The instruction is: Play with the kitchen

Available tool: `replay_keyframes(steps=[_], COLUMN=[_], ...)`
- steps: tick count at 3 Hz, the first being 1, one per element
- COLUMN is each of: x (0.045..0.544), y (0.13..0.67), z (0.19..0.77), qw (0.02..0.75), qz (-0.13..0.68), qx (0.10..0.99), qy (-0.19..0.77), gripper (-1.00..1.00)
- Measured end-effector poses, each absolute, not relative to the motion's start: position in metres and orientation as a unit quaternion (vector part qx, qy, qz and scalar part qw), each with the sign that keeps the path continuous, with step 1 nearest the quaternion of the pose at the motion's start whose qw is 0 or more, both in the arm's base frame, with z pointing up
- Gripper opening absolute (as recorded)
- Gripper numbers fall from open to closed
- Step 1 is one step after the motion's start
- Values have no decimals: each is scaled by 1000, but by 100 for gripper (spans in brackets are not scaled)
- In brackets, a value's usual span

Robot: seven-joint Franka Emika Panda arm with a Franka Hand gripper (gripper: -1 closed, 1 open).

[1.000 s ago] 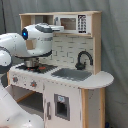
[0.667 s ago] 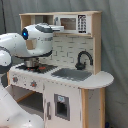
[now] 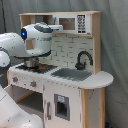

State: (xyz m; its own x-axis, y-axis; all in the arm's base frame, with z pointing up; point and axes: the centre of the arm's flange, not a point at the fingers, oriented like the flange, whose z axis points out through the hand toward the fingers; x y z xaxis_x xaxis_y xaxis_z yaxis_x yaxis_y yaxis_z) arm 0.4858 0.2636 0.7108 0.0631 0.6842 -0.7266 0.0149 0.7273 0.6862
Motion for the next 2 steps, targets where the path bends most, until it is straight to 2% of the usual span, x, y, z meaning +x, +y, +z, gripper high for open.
replay_keyframes(steps=[2], x=[461], y=[254], z=[712], qw=[667], qz=[267], qx=[260], qy=[646], gripper=[-100])
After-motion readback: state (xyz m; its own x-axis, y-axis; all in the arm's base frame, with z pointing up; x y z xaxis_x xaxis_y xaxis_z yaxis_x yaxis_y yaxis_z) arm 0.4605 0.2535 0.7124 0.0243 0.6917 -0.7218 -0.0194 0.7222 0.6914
